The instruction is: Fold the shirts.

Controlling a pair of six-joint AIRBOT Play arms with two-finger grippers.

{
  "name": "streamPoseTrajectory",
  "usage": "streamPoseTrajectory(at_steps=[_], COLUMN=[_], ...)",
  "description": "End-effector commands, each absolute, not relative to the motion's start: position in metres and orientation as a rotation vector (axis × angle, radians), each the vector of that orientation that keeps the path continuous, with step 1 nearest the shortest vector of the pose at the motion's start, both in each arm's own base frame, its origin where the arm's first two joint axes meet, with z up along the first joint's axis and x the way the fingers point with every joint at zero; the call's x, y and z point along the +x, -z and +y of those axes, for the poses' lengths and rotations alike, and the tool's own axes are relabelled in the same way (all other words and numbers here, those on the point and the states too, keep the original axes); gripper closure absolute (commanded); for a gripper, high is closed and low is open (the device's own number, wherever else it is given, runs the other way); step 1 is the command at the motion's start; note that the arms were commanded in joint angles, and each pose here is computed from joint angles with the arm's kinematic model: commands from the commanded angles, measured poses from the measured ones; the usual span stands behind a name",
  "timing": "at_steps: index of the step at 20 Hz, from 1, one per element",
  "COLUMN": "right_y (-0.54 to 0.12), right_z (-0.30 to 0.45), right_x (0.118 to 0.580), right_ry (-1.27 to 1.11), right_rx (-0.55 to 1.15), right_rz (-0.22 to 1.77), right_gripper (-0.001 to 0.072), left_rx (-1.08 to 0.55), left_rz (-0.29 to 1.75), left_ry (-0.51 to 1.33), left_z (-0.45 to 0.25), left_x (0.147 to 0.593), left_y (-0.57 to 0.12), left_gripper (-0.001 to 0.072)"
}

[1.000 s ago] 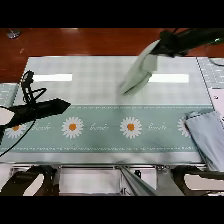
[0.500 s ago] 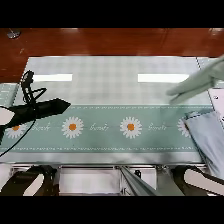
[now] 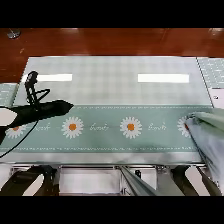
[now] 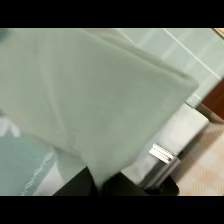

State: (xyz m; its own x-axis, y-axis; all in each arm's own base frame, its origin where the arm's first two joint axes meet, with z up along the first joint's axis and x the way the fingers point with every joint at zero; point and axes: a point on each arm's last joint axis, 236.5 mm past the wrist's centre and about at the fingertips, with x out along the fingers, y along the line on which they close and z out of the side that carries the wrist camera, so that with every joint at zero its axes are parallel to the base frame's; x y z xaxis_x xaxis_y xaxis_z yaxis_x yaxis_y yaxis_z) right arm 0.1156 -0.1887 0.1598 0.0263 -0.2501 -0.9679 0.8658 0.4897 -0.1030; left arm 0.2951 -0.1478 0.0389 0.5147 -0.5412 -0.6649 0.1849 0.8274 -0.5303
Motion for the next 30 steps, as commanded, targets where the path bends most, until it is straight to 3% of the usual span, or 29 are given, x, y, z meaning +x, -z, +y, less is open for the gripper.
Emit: streamPoseTrajectory(at_steps=[1, 2, 3, 5, 6, 7, 8, 9, 11, 12, 15, 18, 22, 30], right_y=[-0.124, -0.118, -0.118, -0.124, -0.134, -0.148, -0.169, -0.196, -0.265, -0.279, -0.237, -0.134, -0.003, 0.022], right_z=[-0.195, -0.198, -0.203, -0.22, -0.226, -0.227, -0.217, -0.199, -0.128, -0.093, 0.006, 0.061, 0.053, 0.051], right_x=[0.033, 0.035, 0.041, 0.08, 0.117, 0.158, 0.211, 0.262, 0.352, 0.375, 0.404, 0.401, 0.383, 0.373], right_ry=[1.32, 1.315, 1.306, 1.209, 1.1, 0.967, 0.771, 0.562, 0.119, -0.003, -0.182, -0.191, -0.023, -0.006], right_rx=[0.659, 0.647, 0.638, 0.646, 0.664, 0.694, 0.726, 0.735, 0.68, 0.635, 0.345, 0.085, 0.011, 0.009], right_rz=[1.275, 1.271, 1.248, 1.134, 1.04, 0.951, 0.847, 0.744, 0.539, 0.512, 0.68, 0.954, 1.214, 1.304], right_gripper=[0.0436, 0.0154, 0.0084, 0.0087, 0.0101, 0.0207, 0.0465, 0.0669, 0.0687, 0.0687, 0.0686, 0.0686, 0.0687, 0.0687], left_rx=[-0.394, -0.389, -0.386, -0.391, -0.394, -0.387, -0.374, -0.365, -0.318, -0.286, -0.237, -0.173, -0.082, -0.105], left_rz=[0.955, 0.967, 0.975, 0.979, 0.974, 0.986, 1.005, 1.006, 0.912, 0.842, 0.698, 0.819, 1.062, 1.095], left_ry=[0.506, 0.515, 0.517, 0.494, 0.478, 0.481, 0.507, 0.54, 0.596, 0.61, 0.594, 0.481, 0.293, 0.253], left_z=[-0.166, -0.17, -0.173, -0.172, -0.17, -0.171, -0.173, -0.177, -0.184, -0.185, -0.179, -0.154, -0.104, -0.088], left_x=[0.287, 0.286, 0.286, 0.295, 0.302, 0.307, 0.311, 0.32, 0.347, 0.36, 0.375, 0.374, 0.359, 0.367], left_y=[-0.036, -0.033, -0.029, -0.021, -0.017, -0.016, -0.023, -0.042, -0.104, -0.137, -0.205, -0.147, -0.025, -0.014], left_gripper=[0.0674, 0.0674, 0.0674, 0.0674, 0.0674, 0.0674, 0.0674, 0.0674, 0.0675, 0.0675, 0.0675, 0.0675, 0.0675, 0.0673])
